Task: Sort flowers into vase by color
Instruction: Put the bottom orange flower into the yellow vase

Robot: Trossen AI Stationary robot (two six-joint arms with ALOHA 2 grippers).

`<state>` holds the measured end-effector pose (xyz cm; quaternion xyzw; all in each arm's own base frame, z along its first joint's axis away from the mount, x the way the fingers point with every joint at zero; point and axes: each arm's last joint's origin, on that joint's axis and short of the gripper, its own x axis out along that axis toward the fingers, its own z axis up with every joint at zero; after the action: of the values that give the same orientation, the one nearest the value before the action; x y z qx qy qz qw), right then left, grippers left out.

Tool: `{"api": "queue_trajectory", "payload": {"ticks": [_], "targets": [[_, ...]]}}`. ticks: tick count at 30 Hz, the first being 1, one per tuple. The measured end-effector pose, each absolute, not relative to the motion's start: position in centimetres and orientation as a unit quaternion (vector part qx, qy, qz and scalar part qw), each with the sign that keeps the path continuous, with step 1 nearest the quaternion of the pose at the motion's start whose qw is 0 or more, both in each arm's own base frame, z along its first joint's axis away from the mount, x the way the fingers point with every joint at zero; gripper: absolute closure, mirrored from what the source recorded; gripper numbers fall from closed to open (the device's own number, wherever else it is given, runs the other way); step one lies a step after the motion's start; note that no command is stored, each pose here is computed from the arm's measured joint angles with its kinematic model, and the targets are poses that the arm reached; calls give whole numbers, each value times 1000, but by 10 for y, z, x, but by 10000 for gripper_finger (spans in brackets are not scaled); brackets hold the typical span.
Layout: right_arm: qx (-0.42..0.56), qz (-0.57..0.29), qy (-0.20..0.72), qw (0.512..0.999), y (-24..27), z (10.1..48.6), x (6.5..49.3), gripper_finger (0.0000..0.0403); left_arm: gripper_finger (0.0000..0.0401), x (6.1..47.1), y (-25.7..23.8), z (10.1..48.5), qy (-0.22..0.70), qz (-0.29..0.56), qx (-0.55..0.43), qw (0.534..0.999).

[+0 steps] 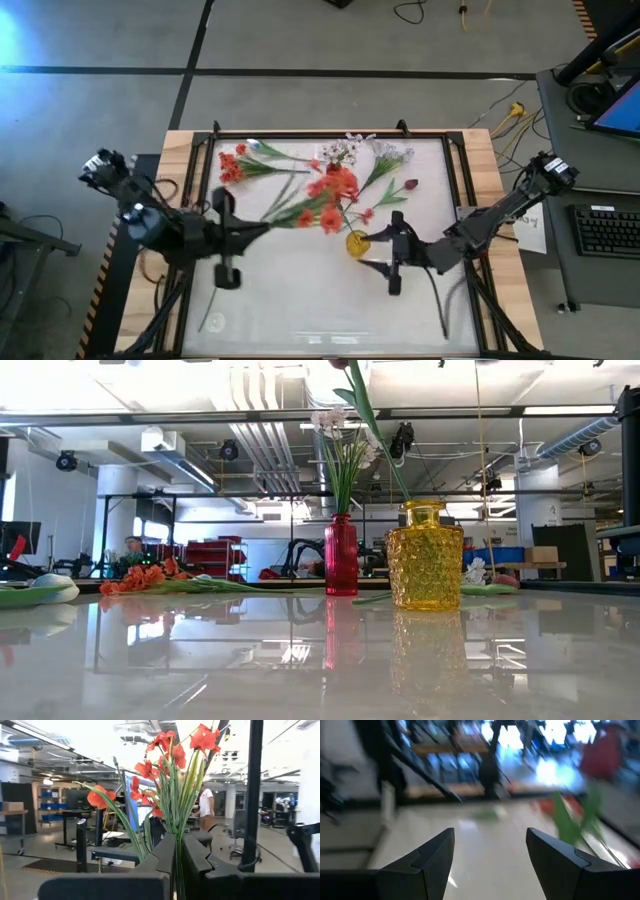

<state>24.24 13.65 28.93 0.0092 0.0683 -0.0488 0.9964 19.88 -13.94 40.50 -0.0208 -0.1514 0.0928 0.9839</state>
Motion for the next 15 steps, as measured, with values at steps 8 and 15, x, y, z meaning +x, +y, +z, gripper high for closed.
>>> {"api": "queue_trajectory", "payload": {"ticks": [8,15], "targets": [[-3,-12,-54,998,147,313,244,168,401,251,-164,371,-197,102,-14,975],[-4,-6,-130,991,144,326,247,139,401,283,-177,355,-202,114,0,973]]}}
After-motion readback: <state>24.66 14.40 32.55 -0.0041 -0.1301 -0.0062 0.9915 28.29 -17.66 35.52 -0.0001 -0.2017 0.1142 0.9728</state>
